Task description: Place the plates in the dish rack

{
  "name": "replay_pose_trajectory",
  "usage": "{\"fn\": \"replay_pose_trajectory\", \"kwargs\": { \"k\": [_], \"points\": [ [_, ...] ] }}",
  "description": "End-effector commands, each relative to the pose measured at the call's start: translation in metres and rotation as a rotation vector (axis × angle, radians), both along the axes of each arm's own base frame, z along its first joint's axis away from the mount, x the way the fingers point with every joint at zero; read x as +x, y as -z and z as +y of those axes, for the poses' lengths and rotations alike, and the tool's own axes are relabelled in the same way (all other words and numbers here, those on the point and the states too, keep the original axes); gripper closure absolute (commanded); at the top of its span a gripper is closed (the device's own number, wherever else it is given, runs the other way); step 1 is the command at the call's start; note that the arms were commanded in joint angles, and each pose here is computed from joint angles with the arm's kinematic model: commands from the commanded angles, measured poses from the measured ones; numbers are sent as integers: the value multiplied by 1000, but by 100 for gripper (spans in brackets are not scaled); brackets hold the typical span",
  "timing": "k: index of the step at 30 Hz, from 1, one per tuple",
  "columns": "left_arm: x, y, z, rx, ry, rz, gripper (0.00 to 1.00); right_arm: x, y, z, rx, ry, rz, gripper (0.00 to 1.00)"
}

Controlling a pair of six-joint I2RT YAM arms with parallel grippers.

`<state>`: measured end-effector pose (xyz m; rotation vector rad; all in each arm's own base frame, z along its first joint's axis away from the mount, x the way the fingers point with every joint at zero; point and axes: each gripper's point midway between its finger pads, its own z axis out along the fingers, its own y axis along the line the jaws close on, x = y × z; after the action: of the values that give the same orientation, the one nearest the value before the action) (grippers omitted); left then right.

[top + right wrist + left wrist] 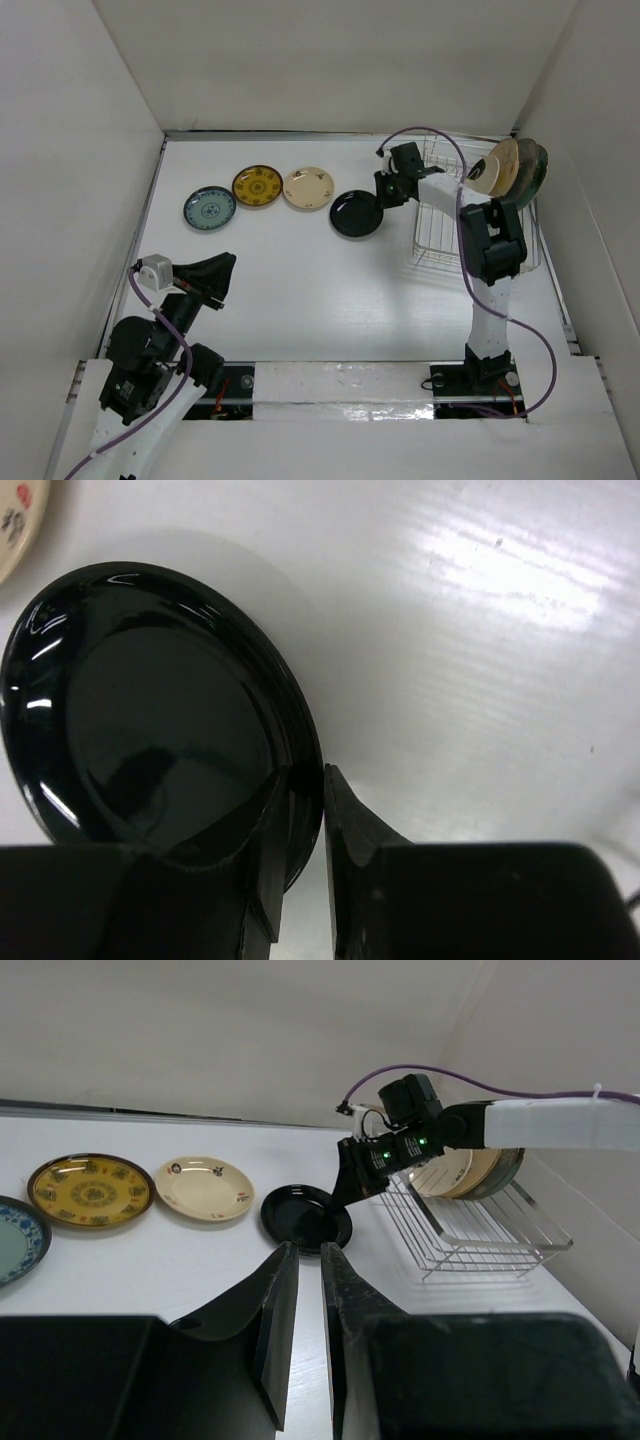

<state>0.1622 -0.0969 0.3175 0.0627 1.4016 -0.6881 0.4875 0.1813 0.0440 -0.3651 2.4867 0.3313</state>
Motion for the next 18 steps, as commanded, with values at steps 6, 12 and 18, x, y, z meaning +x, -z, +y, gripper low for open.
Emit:
{"fn": "replay_pose_trajectory", "kwargs": {
  "k": [6, 12, 18],
  "points": [
    [-3, -13, 2, -31, -3, -44, 86, -24, -80, 32, 179, -7, -180, 100],
    [-2, -12, 3, -31, -12, -37, 83, -40, -107, 45, 304, -11, -234, 100],
    [-1, -12, 3, -33, -14, -33, 82, -49, -156, 46, 406, 13, -339, 100]
  ]
}}
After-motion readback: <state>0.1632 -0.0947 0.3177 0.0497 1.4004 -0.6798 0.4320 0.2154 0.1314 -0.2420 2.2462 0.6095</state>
